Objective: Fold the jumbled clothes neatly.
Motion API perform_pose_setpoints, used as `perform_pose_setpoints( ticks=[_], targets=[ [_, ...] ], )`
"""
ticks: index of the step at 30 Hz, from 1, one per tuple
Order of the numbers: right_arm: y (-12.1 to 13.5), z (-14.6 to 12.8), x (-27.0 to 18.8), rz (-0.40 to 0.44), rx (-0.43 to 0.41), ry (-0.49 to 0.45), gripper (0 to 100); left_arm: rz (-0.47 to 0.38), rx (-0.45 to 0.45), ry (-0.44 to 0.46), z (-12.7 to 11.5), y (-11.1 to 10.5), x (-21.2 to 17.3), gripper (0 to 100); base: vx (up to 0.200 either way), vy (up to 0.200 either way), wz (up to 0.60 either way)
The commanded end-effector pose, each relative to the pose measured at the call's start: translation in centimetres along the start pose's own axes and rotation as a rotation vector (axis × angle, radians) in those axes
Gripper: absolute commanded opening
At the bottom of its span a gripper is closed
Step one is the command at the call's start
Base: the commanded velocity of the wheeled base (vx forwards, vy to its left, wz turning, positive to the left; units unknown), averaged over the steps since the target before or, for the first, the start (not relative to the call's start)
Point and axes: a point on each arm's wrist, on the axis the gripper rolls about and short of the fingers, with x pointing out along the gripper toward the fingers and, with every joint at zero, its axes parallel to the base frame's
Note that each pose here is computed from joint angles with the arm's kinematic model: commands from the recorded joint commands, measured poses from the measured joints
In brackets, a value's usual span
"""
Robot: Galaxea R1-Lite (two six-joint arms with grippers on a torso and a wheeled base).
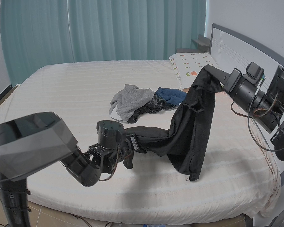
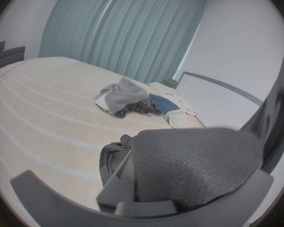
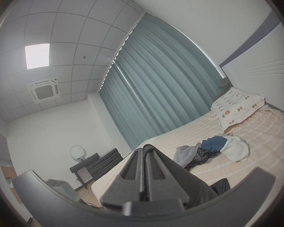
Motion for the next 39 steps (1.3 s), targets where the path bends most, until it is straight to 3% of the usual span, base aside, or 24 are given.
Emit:
perform_pose_setpoints(
  ticks=[1, 6, 10, 12, 17, 20, 25, 32, 39],
  targets=[
    [-1.7, -0.7, 4.1, -0.026, -0.005, -0.019, 0, -0.011, -0.057, -0.151, 8.9, -0.3, -5.9, 0, 0.000, 0.000, 0.00],
    [-1.2, 2.9, 5.2, -0.013, -0.031, -0.144, 0, 0.002, -0.082, -0.232, 12.7, 0.2, -8.2, 0, 0.000, 0.000, 0.00],
    [-1.6, 3.3, 4.5, -0.055, -0.033, -0.145, 0, 0.015, -0.103, -0.281, 14.3, 1.3, -9.8, 0, 0.000, 0.000, 0.00],
    [-2.2, 2.2, 3.9, -0.087, -0.026, -0.108, 0, 0.021, -0.105, -0.269, 13.9, 1.5, -9.8, 0, 0.000, 0.000, 0.00],
    [-4.9, -2.6, 1.4, -0.207, 0.002, 0.065, 0, 0.057, -0.104, -0.138, 9.8, 2.6, -10.0, 0, 0.000, 0.000, 0.00],
    [-5.4, -3.9, 0.4, -0.235, 0.012, 0.121, 0, 0.062, -0.153, -0.090, 8.3, 2.8, -9.8, 0, 0.000, 0.000, 0.00],
    [-6.3, -5.6, 0.4, -0.267, 0.039, 0.171, 0, 0.058, -0.234, -0.062, 6.7, 3.2, -10.2, 0, 0.000, 0.000, 0.00],
    [-7.0, -7.1, 0.4, -0.298, 0.120, 0.209, 0, 0.045, -0.239, -0.025, 4.7, 3.1, -11.0, 0, -0.114, 0.000, 0.00],
    [-7.5, -7.9, 0.4, -0.316, 0.129, 0.227, 0, 0.056, -0.262, 0.006, 3.8, 3.4, -11.2, 0, -0.171, 0.000, 0.00]
  ],
)
